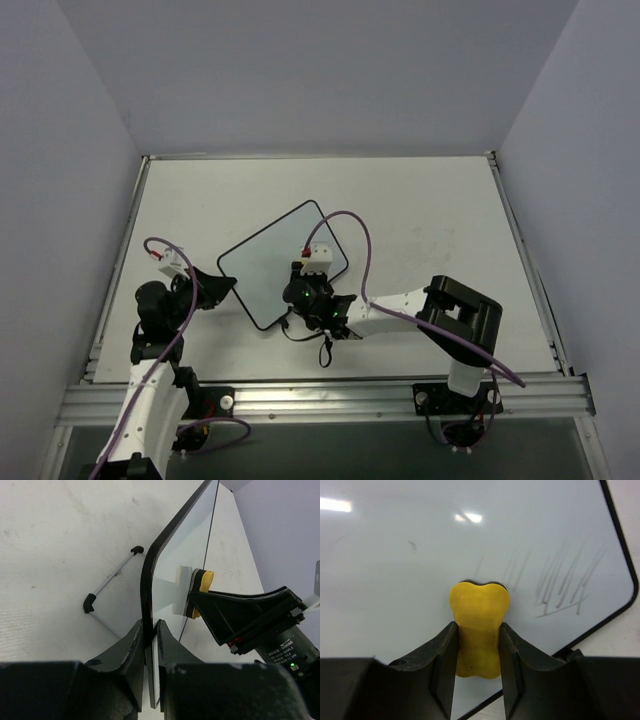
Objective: Erase the whiteboard
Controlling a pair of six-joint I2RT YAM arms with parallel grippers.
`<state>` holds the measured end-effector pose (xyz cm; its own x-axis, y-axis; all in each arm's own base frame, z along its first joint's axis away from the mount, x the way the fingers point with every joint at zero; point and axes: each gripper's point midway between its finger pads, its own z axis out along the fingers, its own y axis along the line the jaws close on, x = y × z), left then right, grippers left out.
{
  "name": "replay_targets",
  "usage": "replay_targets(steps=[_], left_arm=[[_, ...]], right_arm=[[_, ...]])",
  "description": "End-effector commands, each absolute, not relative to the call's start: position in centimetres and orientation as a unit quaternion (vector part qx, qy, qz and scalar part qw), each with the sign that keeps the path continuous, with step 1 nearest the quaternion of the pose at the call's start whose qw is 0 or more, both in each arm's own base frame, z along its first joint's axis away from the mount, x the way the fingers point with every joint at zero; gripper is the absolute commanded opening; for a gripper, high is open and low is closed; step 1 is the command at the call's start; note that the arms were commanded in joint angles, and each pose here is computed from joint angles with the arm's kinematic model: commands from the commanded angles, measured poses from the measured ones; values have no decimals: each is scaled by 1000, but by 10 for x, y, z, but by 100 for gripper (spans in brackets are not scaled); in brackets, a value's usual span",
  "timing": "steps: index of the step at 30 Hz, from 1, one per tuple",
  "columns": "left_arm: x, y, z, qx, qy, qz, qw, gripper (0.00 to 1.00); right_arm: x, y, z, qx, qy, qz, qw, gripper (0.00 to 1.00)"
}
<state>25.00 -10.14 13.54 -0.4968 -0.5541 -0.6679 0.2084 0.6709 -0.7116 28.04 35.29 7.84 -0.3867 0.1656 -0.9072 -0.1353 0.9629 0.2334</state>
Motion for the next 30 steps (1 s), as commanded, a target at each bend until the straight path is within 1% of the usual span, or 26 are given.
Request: replay_targets(steps=[1,5,9,12,17,20,23,30], left_arm=[[256,-106,166,-74,750,-398,523,2],[256,-106,166,-73,750,-398,523,2],[256,-106,166,-73,751,-397,522,2],[256,-106,166,-73,751,-397,523,2],[256,-106,166,-73,751,-397,523,2],[256,-106,166,-73,751,-396,522,2],[256,-107,166,-72,752,-397,522,2],[256,-107,165,-72,752,-396,522,2]], right_arm=[[272,385,77,-25,824,159,544,0],[270,399,85,-37,818,171,547,0],[271,398,85,-34,818,171,548,0],[279,383,77,-18,824,172,540,0],[296,339,64,28,831,167,530,0],[302,320,62,50,831,162,530,0],[304,298,47,67,838,156,518,0],[308,274,36,106,841,171,501,0]])
